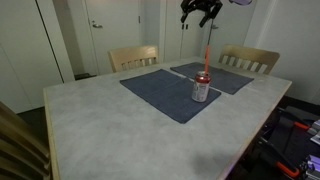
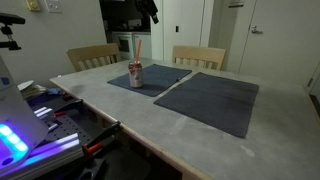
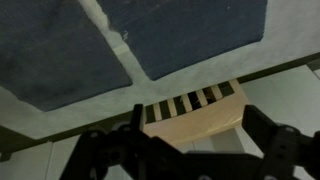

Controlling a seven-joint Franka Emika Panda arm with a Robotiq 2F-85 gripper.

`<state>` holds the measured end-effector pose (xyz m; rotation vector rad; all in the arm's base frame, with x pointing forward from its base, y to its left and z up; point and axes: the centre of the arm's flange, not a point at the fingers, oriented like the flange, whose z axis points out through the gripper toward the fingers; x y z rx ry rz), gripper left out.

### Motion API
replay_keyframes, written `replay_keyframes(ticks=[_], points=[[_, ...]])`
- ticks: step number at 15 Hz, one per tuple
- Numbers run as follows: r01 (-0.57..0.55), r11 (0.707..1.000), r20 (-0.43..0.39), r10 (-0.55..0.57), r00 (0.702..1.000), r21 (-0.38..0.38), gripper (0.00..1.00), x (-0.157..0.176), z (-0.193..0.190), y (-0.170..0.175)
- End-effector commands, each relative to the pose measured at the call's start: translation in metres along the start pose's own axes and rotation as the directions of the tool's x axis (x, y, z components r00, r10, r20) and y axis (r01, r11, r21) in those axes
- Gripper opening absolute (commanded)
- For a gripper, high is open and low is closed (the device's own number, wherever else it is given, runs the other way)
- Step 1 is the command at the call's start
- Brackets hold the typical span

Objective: Put the straw in the soda can

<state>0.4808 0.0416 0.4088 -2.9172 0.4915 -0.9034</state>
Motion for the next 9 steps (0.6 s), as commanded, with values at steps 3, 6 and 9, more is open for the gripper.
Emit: replay_keyframes(ticks=[3, 6, 9], points=[[0.048, 0.992, 0.259, -0.078, 0.963, 0.119, 1.00, 0.023, -0.028, -0.010], [0.091, 0.988, 0.377, -0.133, 0.916, 0.129, 1.00, 0.022, -0.040, -0.008], [0.111, 0.982, 0.448, -0.170, 0.878, 0.155, 1.00, 0.020, -0.047, -0.004]])
